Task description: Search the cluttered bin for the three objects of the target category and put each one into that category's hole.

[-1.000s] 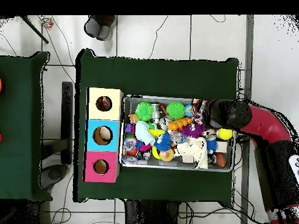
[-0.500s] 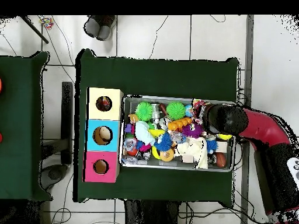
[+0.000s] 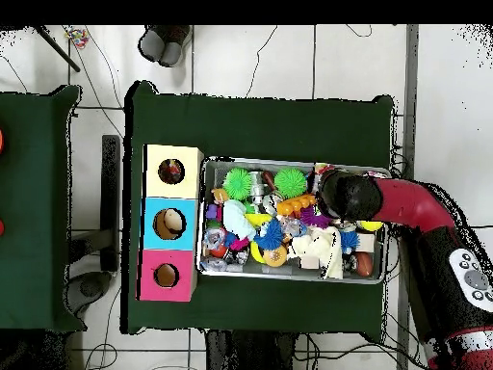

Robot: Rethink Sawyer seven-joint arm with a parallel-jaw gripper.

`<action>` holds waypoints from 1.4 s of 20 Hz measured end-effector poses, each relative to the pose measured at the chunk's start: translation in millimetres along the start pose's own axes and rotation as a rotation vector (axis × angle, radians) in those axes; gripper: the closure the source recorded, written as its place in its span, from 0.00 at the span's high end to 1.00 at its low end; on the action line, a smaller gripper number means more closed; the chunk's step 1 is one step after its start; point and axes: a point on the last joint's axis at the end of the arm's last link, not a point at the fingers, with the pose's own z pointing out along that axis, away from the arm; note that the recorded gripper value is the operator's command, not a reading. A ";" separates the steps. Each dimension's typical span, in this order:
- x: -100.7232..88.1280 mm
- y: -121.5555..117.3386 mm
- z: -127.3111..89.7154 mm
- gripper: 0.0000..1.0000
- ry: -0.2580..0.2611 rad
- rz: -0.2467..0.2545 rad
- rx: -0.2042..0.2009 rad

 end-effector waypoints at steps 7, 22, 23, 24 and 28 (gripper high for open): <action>9.6 1.7 27.2 1.00 -0.040 -0.001 -0.018; 53.3 -27.2 30.2 1.00 -0.051 0.081 -0.096; 54.1 -26.2 30.5 1.00 -0.052 0.080 -0.097; 56.2 -24.6 31.6 1.00 -0.054 0.077 -0.098; 58.3 -23.9 34.2 1.00 -0.071 0.071 -0.094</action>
